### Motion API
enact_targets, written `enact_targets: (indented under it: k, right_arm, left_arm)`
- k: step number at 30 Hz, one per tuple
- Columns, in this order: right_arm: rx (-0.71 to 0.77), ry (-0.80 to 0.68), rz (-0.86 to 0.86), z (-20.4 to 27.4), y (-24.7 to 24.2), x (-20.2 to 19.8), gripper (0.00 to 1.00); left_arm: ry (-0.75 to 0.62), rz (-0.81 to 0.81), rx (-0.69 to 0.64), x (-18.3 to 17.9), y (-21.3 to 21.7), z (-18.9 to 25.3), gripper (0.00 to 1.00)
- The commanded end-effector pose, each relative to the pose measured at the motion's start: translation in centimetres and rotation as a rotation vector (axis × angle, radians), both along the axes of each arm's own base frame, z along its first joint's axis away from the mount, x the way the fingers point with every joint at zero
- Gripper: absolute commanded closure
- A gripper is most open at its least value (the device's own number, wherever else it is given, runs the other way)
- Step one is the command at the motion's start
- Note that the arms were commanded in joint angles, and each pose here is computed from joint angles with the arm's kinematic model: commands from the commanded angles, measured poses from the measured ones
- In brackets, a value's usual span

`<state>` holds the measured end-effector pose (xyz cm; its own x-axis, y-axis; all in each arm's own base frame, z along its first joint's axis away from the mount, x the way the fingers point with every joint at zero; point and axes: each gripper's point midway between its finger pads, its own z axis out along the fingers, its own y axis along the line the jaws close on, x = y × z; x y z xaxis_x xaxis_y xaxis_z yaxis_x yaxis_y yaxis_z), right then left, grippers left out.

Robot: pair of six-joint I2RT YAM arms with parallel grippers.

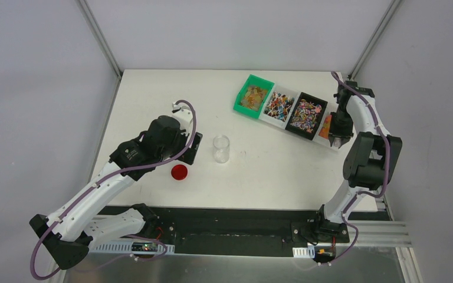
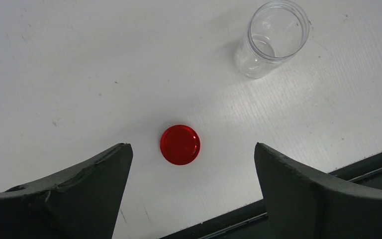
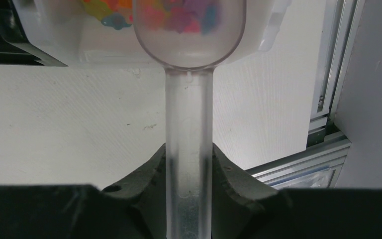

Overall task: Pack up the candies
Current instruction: Scoop the fake candies from the storage box.

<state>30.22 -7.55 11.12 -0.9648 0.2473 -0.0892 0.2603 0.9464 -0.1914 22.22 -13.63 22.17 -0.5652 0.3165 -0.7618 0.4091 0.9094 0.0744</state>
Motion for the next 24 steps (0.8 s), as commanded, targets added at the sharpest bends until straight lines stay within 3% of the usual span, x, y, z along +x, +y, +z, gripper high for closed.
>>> enact_targets:
  k: [1, 17, 24]
  right_arm:
    - [-0.058, -0.123, -0.035, 0.7, -0.9, 1.0, 1.0]
    - [-0.076, -0.409, 0.005, 1.2, -0.9, 3.4, 1.0]
    - [-0.066, -0.43, 0.021, 0.2, -0.6, 3.4, 1.0]
  left_arm:
    - [-0.046, 0.002, -0.019, 0.3, 0.1, 0.8, 0.02]
    - [-0.059, 0.015, -0.011, 0.4, 0.4, 0.9, 0.03]
    - [-0.058, 0.017, -0.008, 0.5, 0.4, 0.9, 0.03]
